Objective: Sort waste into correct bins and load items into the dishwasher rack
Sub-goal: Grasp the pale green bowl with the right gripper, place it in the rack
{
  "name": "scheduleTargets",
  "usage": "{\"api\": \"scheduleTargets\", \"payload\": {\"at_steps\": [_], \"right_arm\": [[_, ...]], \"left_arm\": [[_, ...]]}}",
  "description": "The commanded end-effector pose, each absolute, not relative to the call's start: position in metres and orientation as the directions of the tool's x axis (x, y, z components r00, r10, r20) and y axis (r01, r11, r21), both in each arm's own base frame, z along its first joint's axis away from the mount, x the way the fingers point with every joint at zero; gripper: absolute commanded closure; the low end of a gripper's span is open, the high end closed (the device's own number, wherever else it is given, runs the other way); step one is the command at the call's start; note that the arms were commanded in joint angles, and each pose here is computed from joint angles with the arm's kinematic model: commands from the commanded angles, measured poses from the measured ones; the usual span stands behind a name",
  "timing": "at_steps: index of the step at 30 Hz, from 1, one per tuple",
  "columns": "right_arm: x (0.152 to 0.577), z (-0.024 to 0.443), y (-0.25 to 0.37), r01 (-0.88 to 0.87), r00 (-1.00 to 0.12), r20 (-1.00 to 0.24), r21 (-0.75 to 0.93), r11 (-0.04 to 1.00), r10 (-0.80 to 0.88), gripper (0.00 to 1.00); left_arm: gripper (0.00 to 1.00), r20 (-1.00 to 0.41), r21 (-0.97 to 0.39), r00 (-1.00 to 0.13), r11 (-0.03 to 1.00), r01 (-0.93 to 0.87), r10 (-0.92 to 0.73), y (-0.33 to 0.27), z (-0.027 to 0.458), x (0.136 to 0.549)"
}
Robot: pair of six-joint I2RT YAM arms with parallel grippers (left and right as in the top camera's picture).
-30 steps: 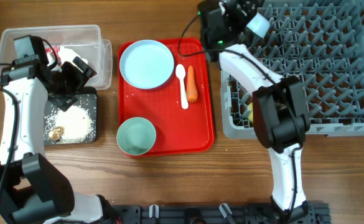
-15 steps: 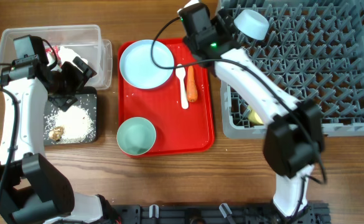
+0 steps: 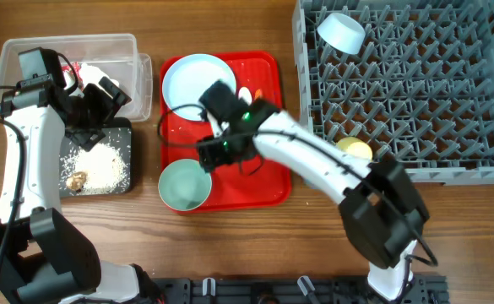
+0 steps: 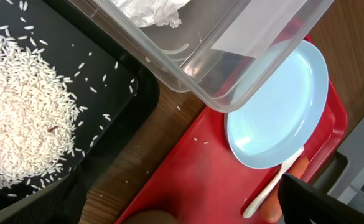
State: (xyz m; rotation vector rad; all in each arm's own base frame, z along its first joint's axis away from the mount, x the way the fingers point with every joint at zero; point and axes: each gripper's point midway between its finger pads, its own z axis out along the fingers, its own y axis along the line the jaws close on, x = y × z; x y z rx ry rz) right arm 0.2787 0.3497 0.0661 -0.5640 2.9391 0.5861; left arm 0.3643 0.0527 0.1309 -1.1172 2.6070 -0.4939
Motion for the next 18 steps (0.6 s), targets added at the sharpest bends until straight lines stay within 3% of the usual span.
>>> {"api": "scheduleTargets", "payload": {"at_steps": [1, 5, 10, 12, 16, 18], "right_arm": [[0.271, 0.035, 0.340, -0.244, -0.969, -0.113, 0.294, 0.924, -0.220, 0.43], [0.264, 0.024, 0.344, -0.217, -0.975, -0.111, 0.308, 0.926, -0.192, 0.72], [0.258, 0.017, 0.349, -0.217, -0.976, -0.086, 0.316, 0.924, -0.200, 0.81], [0.258, 0.017, 0.349, -0.216, -0.976, -0.086, 0.315, 0.924, -0.199, 0.95], [0.270, 0.038, 0.343, -0.268, -0.962, -0.144, 0.324, 0.907, -0.232, 0.96], [0.296, 0.083, 0.323, -0.287, -0.944, -0.256, 0.318, 0.903, -0.209, 0.96]], "left_arm": [[0.00, -0.131, -0.412, -0.665, 0.650, -0.638, -0.736, 0.056, 0.139, 0.366], [0.00, -0.131, -0.413, -0.664, 0.650, -0.638, -0.736, 0.056, 0.139, 0.366], [0.00, -0.132, -0.413, -0.664, 0.650, -0.638, -0.736, 0.056, 0.139, 0.366], [0.00, -0.132, -0.413, -0.664, 0.650, -0.638, -0.736, 0.056, 0.139, 0.366], [0.00, -0.132, -0.413, -0.664, 0.650, -0.638, -0.736, 0.056, 0.139, 0.366], [0.00, -0.132, -0.413, -0.664, 0.650, -0.638, -0.736, 0.056, 0.139, 0.366]]}}
